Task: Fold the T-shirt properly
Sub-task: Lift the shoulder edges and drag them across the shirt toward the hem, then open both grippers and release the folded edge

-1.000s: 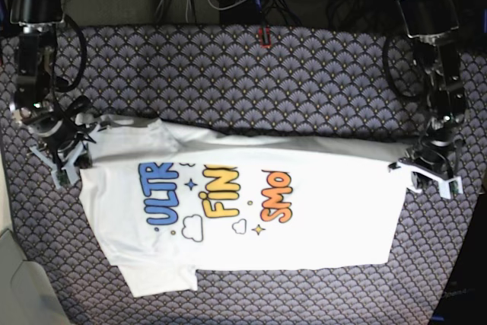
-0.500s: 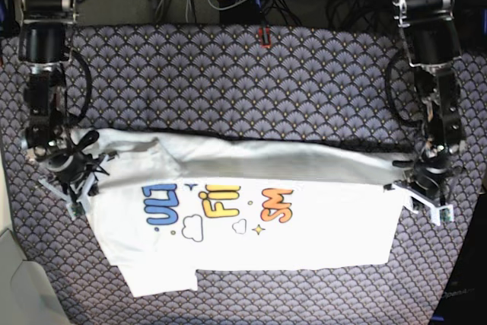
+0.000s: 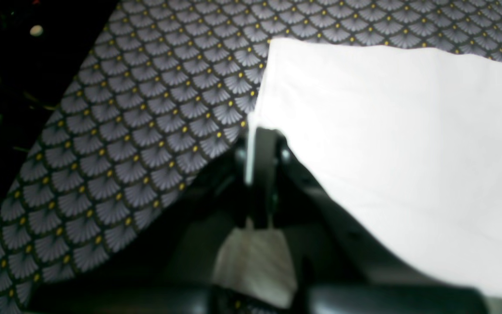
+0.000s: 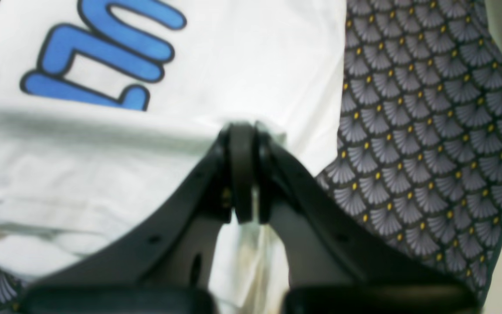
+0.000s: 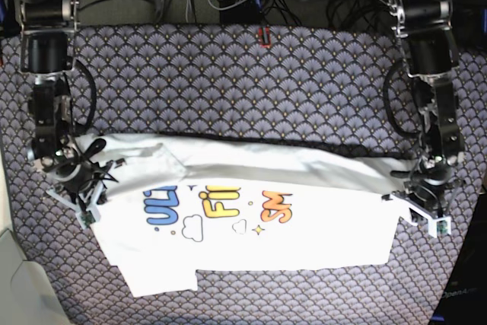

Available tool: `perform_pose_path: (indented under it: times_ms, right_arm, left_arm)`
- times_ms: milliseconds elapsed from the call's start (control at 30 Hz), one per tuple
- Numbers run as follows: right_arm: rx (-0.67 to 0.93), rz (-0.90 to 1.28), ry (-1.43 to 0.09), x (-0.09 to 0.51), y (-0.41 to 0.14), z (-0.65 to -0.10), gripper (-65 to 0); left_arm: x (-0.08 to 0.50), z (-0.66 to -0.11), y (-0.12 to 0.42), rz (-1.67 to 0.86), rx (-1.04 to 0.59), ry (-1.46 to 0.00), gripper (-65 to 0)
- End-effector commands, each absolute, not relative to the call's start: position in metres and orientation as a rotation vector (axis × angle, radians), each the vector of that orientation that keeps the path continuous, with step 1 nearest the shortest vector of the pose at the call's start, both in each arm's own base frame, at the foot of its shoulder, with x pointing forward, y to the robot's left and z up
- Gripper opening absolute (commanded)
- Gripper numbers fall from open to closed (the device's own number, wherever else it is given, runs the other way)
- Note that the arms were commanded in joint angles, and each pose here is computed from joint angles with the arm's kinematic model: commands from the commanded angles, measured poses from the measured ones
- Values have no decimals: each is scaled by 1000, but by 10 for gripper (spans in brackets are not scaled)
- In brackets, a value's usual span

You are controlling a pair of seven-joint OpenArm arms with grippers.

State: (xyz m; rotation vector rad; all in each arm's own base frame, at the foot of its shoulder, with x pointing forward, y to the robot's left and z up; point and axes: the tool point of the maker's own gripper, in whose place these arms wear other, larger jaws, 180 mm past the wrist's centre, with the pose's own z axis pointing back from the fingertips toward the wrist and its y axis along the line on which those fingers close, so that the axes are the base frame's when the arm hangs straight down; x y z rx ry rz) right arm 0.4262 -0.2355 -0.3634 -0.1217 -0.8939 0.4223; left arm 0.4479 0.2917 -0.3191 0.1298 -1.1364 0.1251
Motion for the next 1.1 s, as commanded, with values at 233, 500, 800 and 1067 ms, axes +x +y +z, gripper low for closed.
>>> perform_pose_path:
  times_ms: [233, 500, 800, 1067]
  right_arm:
    - [-151, 395, -947, 450, -251, -339, -650]
    - [-146, 389, -929, 446, -252, -347, -650]
    - [-142, 390, -919, 444, -251, -350, -582]
    - [-146, 386, -920, 444, -254, -349, -397]
  left_arm:
    - [463, -286, 300, 127, 148, -1223, -645]
    - [463, -286, 299, 127, 147, -1223, -645]
    - [449, -306, 300, 125, 149, -1174, -397]
    - [445, -307, 302, 124, 152, -1174, -241]
